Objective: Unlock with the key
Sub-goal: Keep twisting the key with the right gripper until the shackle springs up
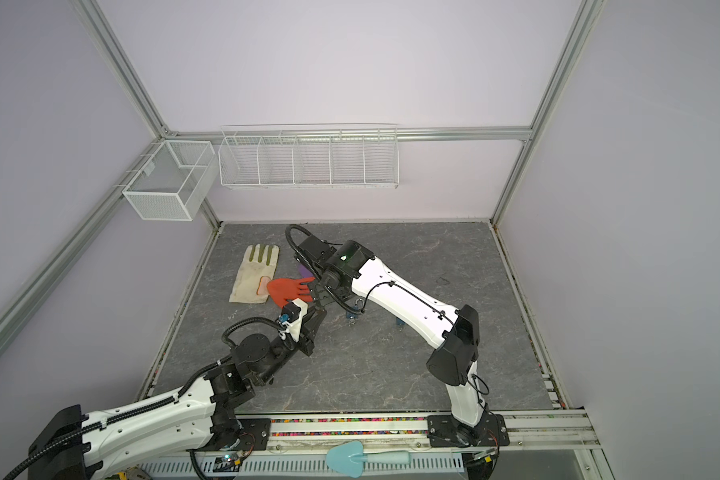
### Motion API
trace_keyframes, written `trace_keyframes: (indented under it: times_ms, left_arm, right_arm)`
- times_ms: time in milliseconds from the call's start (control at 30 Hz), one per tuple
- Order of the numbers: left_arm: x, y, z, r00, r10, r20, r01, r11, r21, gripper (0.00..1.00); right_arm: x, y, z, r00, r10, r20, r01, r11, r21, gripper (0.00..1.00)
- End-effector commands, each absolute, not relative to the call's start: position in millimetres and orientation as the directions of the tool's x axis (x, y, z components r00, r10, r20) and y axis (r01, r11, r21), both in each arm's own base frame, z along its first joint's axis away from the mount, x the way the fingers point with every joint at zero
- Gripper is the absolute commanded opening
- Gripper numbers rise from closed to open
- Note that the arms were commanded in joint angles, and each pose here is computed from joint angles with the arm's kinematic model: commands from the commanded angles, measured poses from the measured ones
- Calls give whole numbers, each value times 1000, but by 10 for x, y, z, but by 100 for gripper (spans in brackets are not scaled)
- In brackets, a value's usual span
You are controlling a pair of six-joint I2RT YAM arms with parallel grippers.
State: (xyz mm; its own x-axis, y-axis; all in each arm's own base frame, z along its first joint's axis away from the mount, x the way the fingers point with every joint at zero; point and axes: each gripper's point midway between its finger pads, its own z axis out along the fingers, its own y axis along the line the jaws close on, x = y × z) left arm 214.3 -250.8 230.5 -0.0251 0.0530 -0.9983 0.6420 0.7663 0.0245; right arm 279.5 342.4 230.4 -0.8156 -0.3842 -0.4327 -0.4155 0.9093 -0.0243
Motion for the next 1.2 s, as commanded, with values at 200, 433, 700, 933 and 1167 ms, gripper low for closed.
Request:
trace_keyframes:
  times_ms: [200, 433, 700, 933, 1167]
  left_arm:
    - [2118, -2549, 2445, 21, 33, -999, 660, 750, 39, 0]
    - [2119, -2528, 2430, 20, 34, -999, 655, 755, 39, 0]
    - [2123, -2518, 2431, 17, 28, -999, 651, 758, 32, 0]
    - [2143, -2498, 2436, 18, 25, -1000, 638, 770, 30, 0]
    - [2160, -2528, 2430, 11, 24, -1000, 638, 770, 25, 0]
  right_arm:
    - [2806, 3331, 2479, -786, -415, -458, -445, 894, -47, 91]
    - [2815, 3242, 2517, -787, -401, -468, -433, 900, -42, 92]
    - [2774, 3195, 2515, -787, -413, -458, -446, 894, -41, 93]
    - [2691, 3155, 2548, -782, -410, -469, -459, 888, -12, 92]
    - [2662, 3089, 2605, -776, -400, -488, -455, 891, -7, 93]
